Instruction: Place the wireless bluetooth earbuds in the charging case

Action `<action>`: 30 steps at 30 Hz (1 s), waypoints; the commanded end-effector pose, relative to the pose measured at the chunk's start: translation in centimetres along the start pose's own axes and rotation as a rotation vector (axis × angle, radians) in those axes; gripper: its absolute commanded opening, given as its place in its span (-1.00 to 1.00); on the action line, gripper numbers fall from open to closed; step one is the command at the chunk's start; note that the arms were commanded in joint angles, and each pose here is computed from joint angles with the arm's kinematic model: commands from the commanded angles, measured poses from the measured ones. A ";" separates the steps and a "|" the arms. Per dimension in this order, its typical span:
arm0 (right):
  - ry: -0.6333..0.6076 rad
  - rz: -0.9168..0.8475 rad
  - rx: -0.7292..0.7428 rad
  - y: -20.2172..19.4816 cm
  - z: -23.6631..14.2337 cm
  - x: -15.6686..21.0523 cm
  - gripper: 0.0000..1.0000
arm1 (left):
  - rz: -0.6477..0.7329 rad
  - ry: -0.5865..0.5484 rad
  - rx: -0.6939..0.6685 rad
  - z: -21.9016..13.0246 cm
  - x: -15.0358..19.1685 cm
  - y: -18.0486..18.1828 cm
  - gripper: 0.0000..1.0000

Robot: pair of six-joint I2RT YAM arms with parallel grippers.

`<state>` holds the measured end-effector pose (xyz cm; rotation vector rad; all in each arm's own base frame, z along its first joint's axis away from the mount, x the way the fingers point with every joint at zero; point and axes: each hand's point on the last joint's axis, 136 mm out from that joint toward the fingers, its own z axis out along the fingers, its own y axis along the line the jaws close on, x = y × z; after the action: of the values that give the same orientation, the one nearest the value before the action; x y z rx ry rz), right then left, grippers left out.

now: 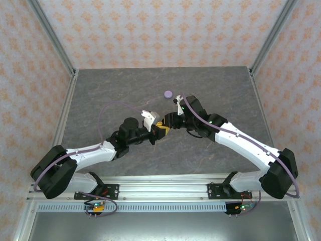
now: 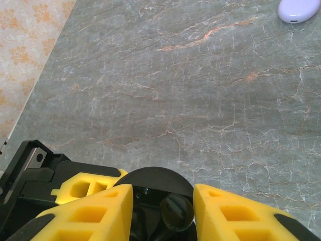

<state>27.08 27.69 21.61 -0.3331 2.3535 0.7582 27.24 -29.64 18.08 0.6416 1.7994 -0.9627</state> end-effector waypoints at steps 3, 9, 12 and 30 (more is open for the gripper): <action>-0.030 -0.009 -0.035 1.3 -1.8 -0.8 -0.17 | 0.070 -0.062 -0.037 -0.1 -2.1 0.0 -0.69; -0.059 -0.022 -0.083 2.4 -3.5 -1.4 -0.11 | 0.093 -0.098 -0.041 -0.5 -2.4 -0.2 -0.69; -0.052 -0.027 -0.099 2.8 -3.8 -1.4 -0.10 | 0.100 -0.103 -0.032 -0.6 -2.7 -0.3 -0.70; 0.072 0.115 0.293 -8.0 -0.9 1.0 -0.07 | 0.014 -0.001 -0.291 -3.4 -1.0 3.3 -0.69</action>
<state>29.61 20.97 20.82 -0.0541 2.4096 0.5083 28.61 -26.37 18.30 0.5203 1.8563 -0.7301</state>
